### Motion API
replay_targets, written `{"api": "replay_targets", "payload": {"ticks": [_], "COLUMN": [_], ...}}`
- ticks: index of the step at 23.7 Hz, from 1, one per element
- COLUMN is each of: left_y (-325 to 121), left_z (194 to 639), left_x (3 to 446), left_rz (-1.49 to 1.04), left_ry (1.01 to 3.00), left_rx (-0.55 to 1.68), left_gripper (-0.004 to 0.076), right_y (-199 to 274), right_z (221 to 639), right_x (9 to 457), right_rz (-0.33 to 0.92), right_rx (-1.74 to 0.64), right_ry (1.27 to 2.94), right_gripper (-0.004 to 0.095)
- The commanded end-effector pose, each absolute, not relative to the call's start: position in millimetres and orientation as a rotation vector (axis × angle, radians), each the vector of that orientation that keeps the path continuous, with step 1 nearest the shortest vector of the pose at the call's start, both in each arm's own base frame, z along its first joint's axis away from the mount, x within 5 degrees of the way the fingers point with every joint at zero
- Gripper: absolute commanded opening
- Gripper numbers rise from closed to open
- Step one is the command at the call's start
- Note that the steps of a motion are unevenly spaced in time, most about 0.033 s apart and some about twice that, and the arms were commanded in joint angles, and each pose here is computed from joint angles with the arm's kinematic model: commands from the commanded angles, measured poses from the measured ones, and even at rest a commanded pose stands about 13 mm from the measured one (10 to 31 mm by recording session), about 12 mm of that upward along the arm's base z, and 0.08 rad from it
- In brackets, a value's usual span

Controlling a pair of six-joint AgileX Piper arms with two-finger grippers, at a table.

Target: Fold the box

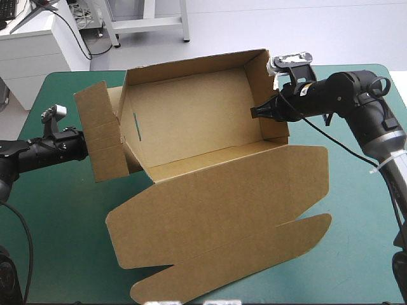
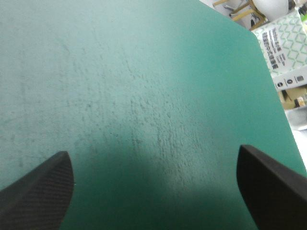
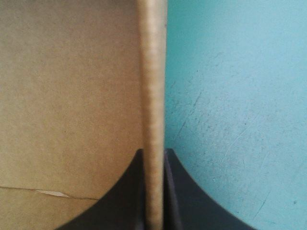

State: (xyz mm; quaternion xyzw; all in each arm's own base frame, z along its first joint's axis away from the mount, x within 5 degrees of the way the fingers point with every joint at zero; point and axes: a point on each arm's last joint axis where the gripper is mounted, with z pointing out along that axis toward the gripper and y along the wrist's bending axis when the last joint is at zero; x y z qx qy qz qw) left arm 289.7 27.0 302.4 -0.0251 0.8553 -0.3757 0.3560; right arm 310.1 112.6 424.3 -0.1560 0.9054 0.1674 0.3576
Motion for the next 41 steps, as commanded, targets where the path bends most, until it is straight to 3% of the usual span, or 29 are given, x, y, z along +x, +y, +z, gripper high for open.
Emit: {"api": "replay_targets", "payload": {"ticks": [1,12,21,29,33,35,41], "left_y": [12,-7,-50,-56,-68,-77,-103], "left_z": [326,370,381,384,397,407,413], "left_x": [288,283,279,278,278,277,273], "left_rz": [-1.028,-1.281,-1.395,-1.424,-1.272,-1.124,-0.904], "left_ry": [2.106,1.845,1.813,1.798,1.898,2.029,2.157], "left_rx": [0.048,0.258,0.418,0.424,0.499,0.406,0.261], "left_gripper": [0.0654,0.0654,0.0654,0.0654,0.0654,0.0654,0.0654], "right_y": [111,97,90,108,124,131,142], "right_z": [448,429,429,430,431,434,441], "right_x": [309,332,335,330,325,321,313], "right_rz": [0.456,0.397,0.307,0.283,0.234,0.236,0.276], "right_rx": [-0.361,-0.28,-0.243,-0.265,-0.257,-0.259,-0.248], "right_ry": [2.189,2.253,2.254,2.241,2.226,2.202,2.157], "right_gripper": [0.0,-0.0015,-0.0015,0.0001,0.0001,0.0001,0.0001]}}
